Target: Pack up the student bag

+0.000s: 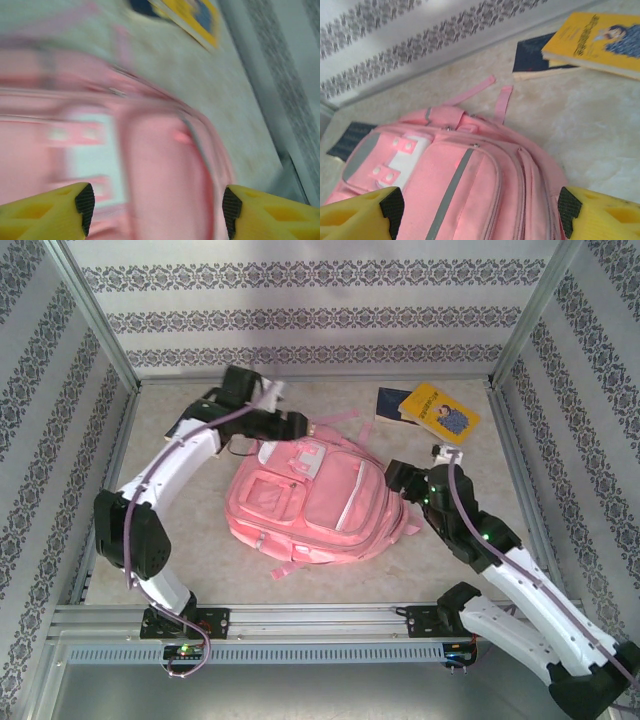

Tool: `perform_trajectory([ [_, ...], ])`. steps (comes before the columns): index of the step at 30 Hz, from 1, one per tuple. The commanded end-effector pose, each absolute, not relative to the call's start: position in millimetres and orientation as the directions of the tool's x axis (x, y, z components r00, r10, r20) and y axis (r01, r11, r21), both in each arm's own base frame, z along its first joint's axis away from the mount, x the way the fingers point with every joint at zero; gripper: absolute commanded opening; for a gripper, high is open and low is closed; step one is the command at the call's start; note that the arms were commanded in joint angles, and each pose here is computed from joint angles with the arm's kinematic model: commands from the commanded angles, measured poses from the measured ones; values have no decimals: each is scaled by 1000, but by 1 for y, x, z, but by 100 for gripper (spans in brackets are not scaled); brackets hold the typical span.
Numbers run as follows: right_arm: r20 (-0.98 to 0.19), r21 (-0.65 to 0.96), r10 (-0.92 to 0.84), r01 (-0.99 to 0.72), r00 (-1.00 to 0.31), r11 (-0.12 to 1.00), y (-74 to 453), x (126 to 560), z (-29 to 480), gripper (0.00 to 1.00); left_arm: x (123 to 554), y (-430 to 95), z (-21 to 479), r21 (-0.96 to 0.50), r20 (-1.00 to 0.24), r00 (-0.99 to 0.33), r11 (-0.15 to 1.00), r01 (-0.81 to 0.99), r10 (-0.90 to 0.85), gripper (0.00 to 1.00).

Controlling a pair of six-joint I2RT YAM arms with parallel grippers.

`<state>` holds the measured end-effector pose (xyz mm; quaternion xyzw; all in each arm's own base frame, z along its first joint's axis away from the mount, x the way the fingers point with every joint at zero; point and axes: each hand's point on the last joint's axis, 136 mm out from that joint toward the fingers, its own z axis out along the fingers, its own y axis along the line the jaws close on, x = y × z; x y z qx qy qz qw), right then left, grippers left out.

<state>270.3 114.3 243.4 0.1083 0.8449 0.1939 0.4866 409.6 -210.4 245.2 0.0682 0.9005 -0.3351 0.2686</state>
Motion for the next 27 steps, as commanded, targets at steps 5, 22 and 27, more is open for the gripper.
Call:
perform_trajectory([
  [5, -769, 409, 276, -112, -577, 905, 150, 281, 244, 80, 471, -54, 178, -426, -366, -743, 811, -402, -560, 79],
  [22, -709, 407, 220, -133, -670, 904, 180, 294, 212, 79, 486, 45, 78, -304, -124, -532, 543, -783, -837, 82],
  [27, -692, 421, 190, -175, -697, 890, 200, 301, 213, 78, 504, 47, 65, -275, -101, -551, 556, -785, -828, 82],
])
